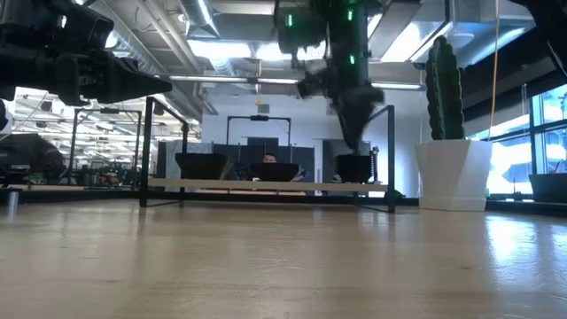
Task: Pick & Place Mini shaped plates
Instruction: Return to Home Position
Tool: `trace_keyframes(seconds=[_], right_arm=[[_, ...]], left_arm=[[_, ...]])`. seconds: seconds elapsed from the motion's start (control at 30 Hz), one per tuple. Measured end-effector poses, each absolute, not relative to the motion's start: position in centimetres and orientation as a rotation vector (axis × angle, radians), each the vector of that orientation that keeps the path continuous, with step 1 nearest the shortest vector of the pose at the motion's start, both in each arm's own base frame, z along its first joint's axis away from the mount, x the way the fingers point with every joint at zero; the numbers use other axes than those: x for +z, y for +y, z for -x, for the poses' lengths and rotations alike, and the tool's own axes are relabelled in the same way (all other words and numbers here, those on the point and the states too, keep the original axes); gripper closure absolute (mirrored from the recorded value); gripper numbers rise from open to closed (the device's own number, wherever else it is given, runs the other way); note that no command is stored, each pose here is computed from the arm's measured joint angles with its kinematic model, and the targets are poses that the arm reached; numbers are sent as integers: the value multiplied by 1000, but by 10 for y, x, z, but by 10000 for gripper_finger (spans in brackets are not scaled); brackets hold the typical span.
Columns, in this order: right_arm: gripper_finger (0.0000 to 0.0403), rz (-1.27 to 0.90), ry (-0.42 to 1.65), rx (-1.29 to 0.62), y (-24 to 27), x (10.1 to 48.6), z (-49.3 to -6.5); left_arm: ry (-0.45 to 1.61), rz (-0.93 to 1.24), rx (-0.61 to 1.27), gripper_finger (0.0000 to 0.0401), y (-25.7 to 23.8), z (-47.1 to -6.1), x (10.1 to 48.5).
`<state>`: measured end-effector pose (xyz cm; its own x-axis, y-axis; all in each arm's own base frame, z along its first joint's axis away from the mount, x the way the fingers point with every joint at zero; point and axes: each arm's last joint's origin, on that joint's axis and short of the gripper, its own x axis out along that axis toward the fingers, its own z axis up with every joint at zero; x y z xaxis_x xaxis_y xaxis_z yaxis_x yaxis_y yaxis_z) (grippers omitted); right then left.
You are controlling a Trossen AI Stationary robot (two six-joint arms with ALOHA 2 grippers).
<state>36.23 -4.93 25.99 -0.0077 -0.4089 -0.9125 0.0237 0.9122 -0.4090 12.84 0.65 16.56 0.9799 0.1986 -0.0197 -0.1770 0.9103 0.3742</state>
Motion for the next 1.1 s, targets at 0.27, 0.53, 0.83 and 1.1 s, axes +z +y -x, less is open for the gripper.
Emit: trace_keyframes(seconds=[0.27,0.53,0.83,1.1], right_arm=[[254,350,862,-206,14,364,-336],[319,222,437,-90,39,369,-243],[393,115,127,60,52,304,-195],[399,97,19,78,48,264,-168]], left_arm=[[57,-381,196,395,7,-128,166],[59,-401,287,397,9,-127,169],[-97,-275,70,399,2,-126,181],[-84,-192,-16,399,0,-123,176]])
